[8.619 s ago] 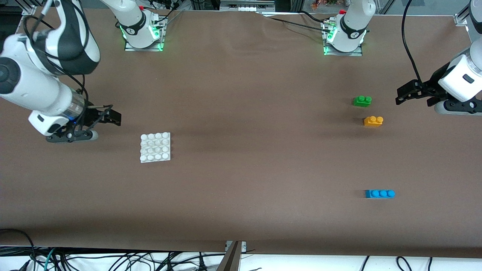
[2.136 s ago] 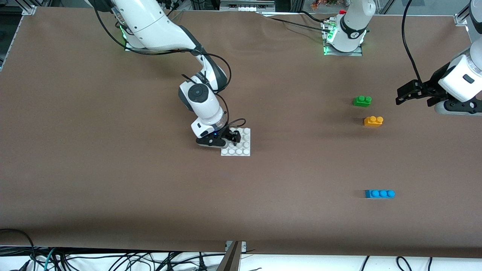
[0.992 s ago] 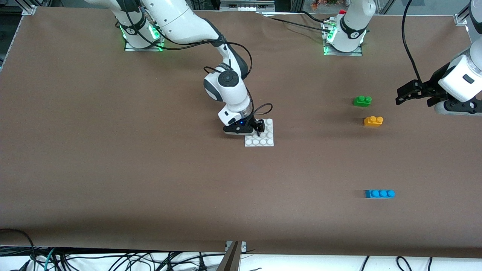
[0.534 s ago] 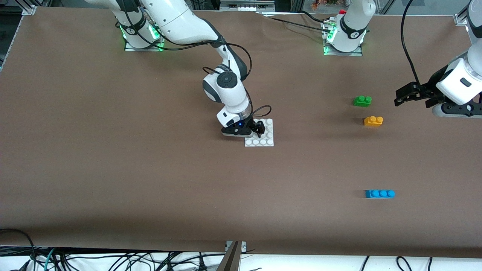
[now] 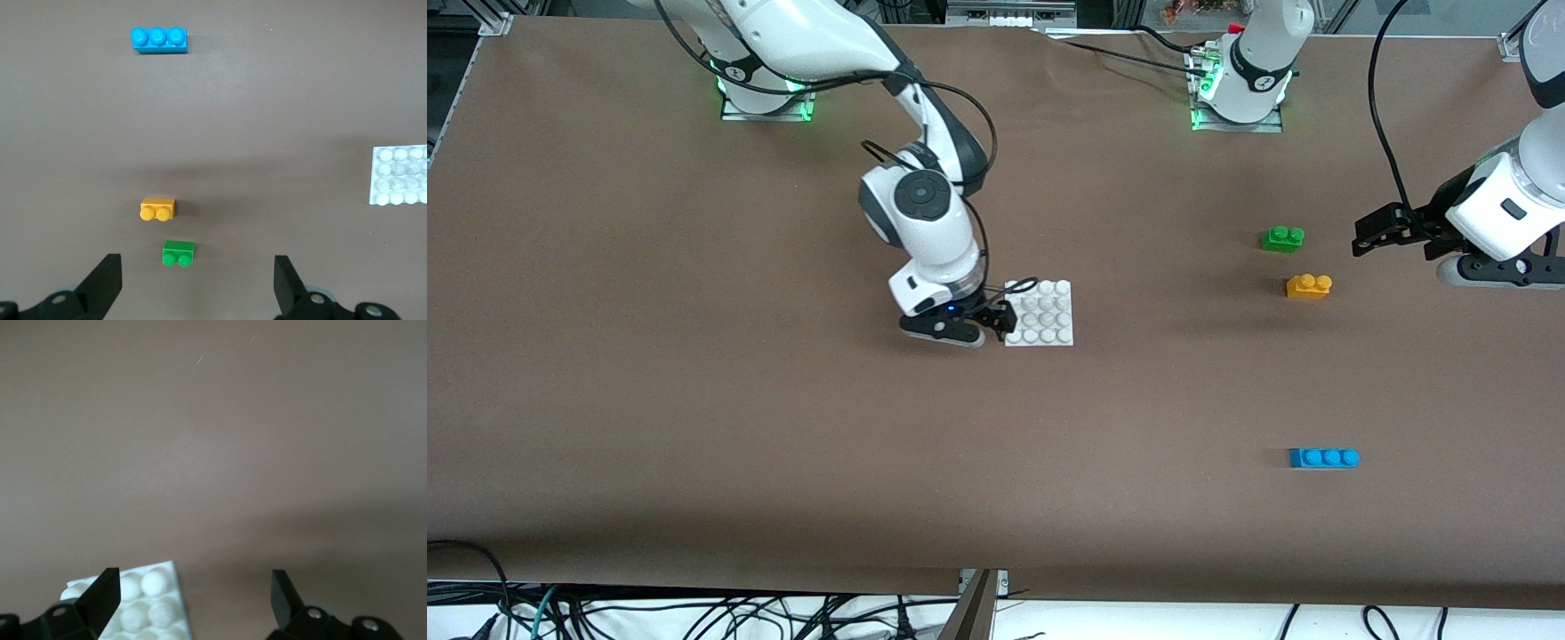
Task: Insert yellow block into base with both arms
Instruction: 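Release the plate and retract the right gripper while the left gripper advances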
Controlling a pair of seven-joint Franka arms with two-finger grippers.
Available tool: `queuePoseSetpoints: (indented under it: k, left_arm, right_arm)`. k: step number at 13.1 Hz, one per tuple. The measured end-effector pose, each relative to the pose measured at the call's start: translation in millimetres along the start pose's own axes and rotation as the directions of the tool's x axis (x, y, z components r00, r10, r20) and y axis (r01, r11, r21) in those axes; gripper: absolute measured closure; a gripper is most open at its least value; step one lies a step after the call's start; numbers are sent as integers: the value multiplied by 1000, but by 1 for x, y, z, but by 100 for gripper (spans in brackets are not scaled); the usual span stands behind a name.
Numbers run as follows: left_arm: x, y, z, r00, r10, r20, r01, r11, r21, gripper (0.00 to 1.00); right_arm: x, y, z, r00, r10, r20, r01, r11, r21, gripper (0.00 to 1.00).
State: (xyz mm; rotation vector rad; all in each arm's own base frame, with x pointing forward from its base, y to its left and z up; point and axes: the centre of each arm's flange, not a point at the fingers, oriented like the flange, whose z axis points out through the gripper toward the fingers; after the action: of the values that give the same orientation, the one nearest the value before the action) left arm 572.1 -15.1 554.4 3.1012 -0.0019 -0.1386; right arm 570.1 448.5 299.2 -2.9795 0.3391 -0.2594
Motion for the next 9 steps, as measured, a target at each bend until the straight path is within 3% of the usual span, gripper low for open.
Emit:
queuePoseSetpoints:
  k: [5,9]
  left_arm:
    - [5,0,10,1000,-1,18,1,1000,0,0]
    - [8,-1,16,1000,-2,29,2,1000,-1,0]
  right_arm:
    - [84,82,-68,999,-49,-2,49,993,-107,0]
    - [116,138,-123,991,-125,56,133,975,-178,0]
